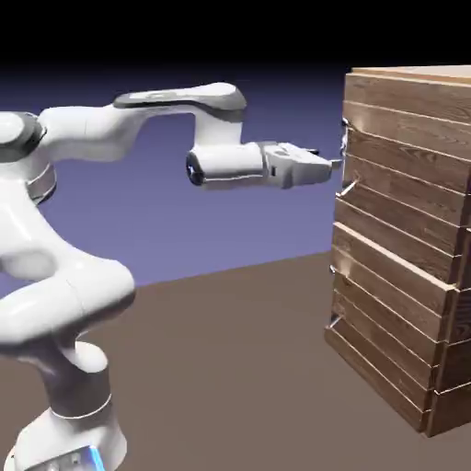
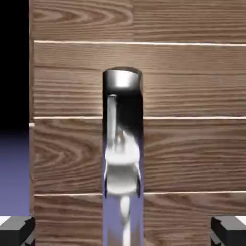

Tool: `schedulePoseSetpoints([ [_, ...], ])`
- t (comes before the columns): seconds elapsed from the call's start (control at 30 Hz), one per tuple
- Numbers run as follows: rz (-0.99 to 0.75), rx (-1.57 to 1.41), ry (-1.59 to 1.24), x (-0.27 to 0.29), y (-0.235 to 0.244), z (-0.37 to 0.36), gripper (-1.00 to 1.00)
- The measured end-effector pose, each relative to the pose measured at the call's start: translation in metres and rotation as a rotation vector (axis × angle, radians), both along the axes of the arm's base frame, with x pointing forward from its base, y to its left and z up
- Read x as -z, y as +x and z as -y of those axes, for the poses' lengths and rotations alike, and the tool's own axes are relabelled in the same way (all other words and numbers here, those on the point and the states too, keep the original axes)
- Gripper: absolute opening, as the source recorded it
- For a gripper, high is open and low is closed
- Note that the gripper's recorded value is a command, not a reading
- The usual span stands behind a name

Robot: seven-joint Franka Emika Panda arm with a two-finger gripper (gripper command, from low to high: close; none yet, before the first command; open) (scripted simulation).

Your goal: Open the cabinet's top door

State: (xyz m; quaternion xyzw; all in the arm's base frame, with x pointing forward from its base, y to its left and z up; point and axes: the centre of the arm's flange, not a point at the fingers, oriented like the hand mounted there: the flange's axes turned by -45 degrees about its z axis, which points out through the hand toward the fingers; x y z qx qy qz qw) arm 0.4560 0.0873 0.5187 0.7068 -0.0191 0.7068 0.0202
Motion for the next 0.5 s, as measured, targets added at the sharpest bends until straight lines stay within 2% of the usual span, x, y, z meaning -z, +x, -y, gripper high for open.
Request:
schedulePoseSetpoints([
  [0.1,0.000,0.000,0.000,0.000,0.029,0.002,0.00],
  [0.13,0.000,0.000,0.002,0.000,0.039,0.003,-1.00],
  [0.2,0.000,0.000,0.002,0.000,0.039,0.003,-1.00],
  [0.5,-0.001,-0.243,0.000,0.000,-0.029,0.042,-1.00],
])
